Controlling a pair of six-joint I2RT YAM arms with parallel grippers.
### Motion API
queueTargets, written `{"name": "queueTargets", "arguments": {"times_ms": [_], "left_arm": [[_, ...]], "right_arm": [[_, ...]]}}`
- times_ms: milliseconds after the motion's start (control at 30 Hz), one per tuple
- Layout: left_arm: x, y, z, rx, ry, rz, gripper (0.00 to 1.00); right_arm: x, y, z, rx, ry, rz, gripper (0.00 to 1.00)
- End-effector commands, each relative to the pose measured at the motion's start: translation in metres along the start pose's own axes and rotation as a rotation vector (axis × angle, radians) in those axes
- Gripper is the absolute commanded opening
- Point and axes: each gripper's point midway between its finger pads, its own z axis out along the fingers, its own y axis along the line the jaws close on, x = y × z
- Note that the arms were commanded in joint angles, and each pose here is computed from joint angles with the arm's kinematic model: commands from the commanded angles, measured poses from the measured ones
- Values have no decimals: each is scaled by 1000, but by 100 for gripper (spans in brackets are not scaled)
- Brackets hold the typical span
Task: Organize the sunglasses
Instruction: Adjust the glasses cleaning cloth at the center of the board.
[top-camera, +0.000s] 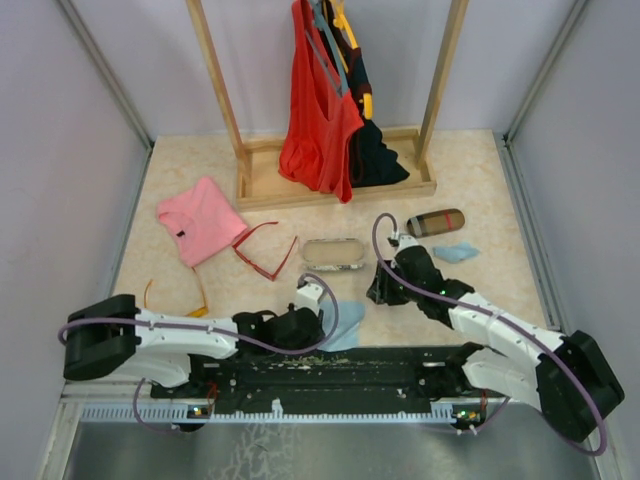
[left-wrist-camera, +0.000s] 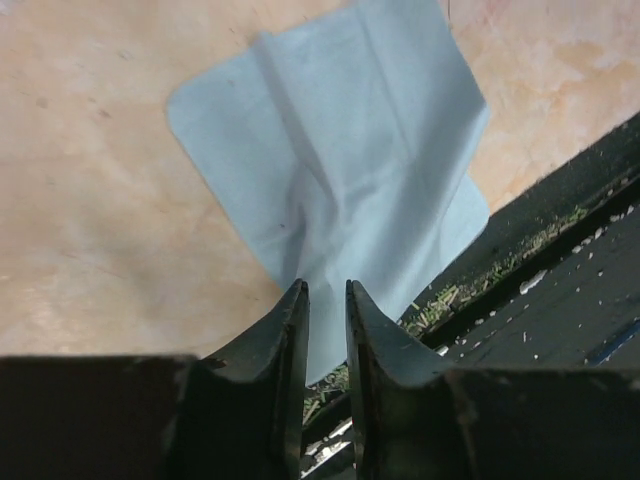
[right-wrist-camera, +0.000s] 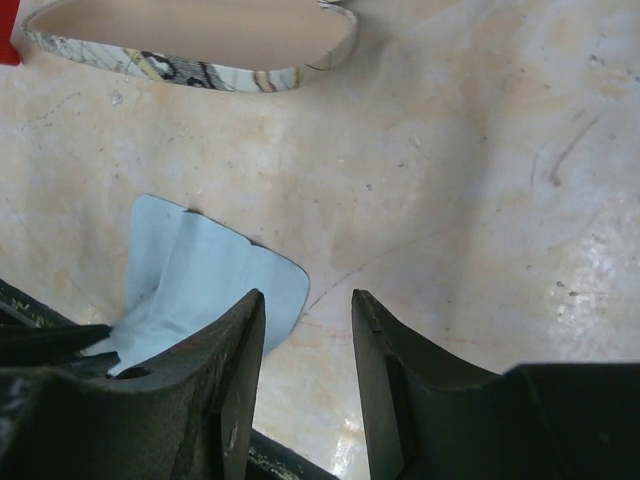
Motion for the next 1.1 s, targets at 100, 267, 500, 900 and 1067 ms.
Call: {"name": "queueTargets", "arguments": {"times_ms": [100, 267, 500, 900, 1067], "left_arm": [[-43, 31, -16, -71, -108, -21, 31], [-59, 47, -17, -89, -130, -40, 32], [-66, 53, -14, -70, -133, -37, 38], [-60, 73, -25, -106, -166, -104, 37], [-59, 78, -31, -110, -177, -115, 37]], "right_arm": [[-19, 27, 6, 38, 19, -160, 41], [-11, 30, 13, 130, 57, -220, 42], [1, 27, 19, 212, 105, -239, 43], [14, 36, 29, 256, 178, -318, 45], [18, 35, 34, 283, 204, -346, 45]]}}
